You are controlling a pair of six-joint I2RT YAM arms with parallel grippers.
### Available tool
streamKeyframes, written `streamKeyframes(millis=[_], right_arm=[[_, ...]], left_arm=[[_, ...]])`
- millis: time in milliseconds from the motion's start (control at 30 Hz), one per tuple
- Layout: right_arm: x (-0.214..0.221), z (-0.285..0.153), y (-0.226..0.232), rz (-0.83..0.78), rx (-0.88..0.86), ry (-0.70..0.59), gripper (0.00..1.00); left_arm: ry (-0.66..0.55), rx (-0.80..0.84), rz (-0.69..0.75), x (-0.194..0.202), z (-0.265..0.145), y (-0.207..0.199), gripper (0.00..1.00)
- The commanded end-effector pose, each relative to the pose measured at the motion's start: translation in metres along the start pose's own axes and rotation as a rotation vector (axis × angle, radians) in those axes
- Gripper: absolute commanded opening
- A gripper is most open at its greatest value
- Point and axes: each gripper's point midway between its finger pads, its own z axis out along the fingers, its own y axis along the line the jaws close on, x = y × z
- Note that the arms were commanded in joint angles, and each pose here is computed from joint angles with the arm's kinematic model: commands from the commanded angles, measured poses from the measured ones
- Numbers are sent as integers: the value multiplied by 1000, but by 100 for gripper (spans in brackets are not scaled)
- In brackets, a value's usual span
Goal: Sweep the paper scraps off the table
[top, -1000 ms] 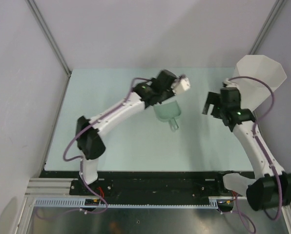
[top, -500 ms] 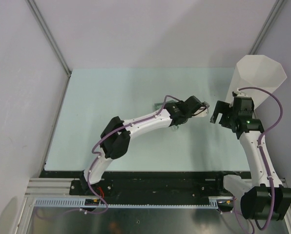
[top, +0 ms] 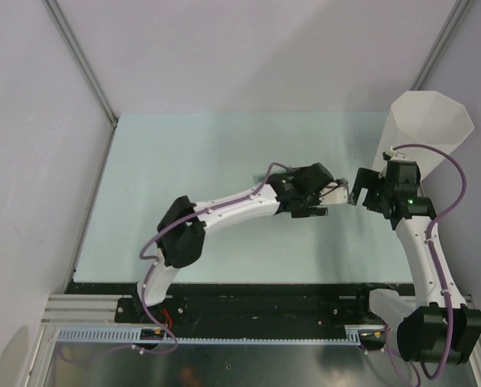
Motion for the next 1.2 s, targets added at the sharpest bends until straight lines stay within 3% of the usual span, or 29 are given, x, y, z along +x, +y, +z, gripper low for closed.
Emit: streamKeyframes(millis=[0,233,433,567,600,633,700,767,800,867,900,967,1000,1167], right_arm=[[-10,0,2,-8,-11,-41,100],[-9,-2,10,-25,-63,-39,100],[-6,-5,35,-53,-219,-101,100],[-16,-3,46,-69,-285,-196,100],[-16,-1,48,-74,-301,-212,100],[-14,3,48,-77,-308,-228,100],[-34,7,46,-74,-293,-342,100],[-44,15,46,-85,-285,-420,100],[-53,17,42,-88,-251,-464,100],[-55,29,41,-110,-234,-521,100],[-55,35,37,-128,-208,-544,100],[-52,47,33,-126,-202,-620,100],[-50,50,30,-126,-197,-645,99],[-25,72,19,-129,-176,-700,100]], left_arm=[[-308,52,-115,-62,-99,32,100],[-372,222,-221,-48,-153,24,100],[-293,207,-501,39,-159,64,100],[-218,101,-701,125,-154,102,100],[-176,108,-714,148,-144,89,100],[-220,52,-699,154,-151,100,100],[-150,-8,-722,202,-137,93,100],[-183,-84,-763,224,-142,106,100],[-163,-78,-800,240,-136,93,100],[-240,-186,-853,257,-149,113,100],[-222,-187,-882,276,-141,96,100],[-285,-318,-890,294,-153,113,100],[-253,-312,-908,311,-141,93,100],[-271,-445,-961,350,-136,86,100]])
